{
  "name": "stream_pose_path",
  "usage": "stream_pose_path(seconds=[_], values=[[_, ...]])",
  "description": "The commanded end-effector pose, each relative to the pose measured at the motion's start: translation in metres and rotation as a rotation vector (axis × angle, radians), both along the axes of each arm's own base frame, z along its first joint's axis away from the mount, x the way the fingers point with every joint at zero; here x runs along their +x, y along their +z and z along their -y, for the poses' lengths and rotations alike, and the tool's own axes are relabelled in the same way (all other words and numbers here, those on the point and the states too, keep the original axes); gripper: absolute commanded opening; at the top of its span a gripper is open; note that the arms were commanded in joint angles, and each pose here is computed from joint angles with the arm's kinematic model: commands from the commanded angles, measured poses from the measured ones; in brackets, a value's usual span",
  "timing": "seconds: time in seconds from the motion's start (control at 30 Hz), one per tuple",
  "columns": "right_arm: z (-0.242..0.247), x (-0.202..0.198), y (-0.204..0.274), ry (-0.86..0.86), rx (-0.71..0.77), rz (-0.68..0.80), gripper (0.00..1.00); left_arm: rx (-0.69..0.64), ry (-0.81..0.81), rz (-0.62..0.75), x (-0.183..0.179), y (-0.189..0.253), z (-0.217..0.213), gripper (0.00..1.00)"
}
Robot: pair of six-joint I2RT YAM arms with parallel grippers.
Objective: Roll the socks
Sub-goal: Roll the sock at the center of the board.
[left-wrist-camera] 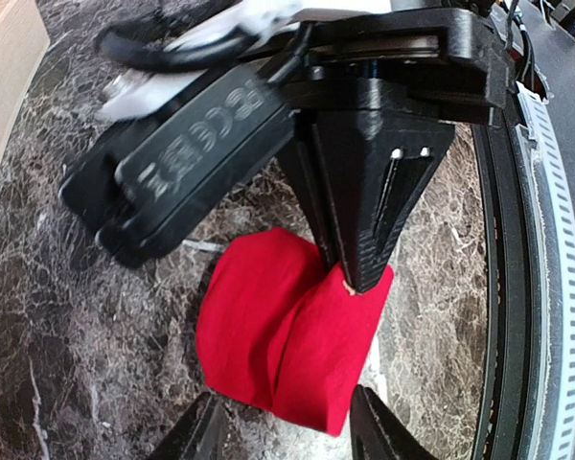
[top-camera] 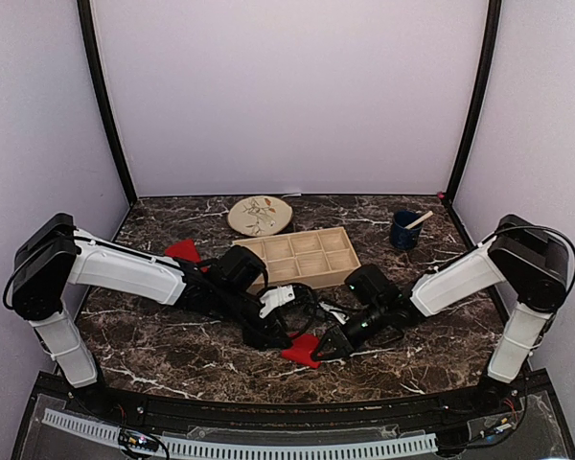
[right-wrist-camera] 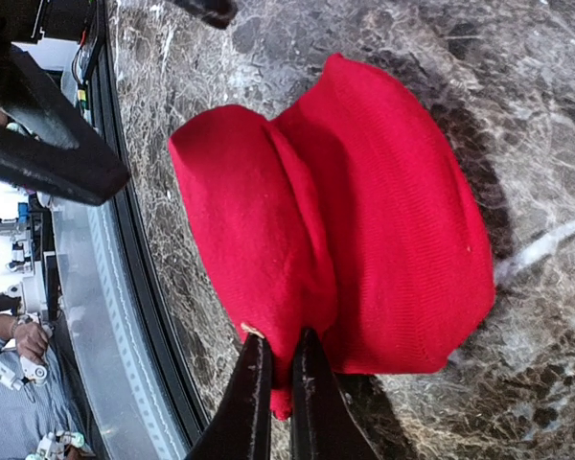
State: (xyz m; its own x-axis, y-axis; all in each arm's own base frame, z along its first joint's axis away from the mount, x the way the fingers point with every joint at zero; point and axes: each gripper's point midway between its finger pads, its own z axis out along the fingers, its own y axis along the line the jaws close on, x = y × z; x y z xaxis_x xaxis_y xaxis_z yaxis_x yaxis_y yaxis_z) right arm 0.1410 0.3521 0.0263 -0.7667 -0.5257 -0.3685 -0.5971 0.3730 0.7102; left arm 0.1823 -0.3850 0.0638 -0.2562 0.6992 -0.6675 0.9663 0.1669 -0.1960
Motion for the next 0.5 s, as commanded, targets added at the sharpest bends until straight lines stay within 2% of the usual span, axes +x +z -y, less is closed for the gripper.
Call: stream_pose_path(seconds=[0.0,0.47], values=[[0.001,-0.002,-0.006,0.005,-0.033,-0.047,0.0,0.004,-0.048,0.017,-0.005,0.005,0.003,0.47],[-0.005,0.001,-0.007,0.028,-0.041,-0.06,0.0,0.071,-0.102,0.006,-0.018,-0.014,0.002,0.47]])
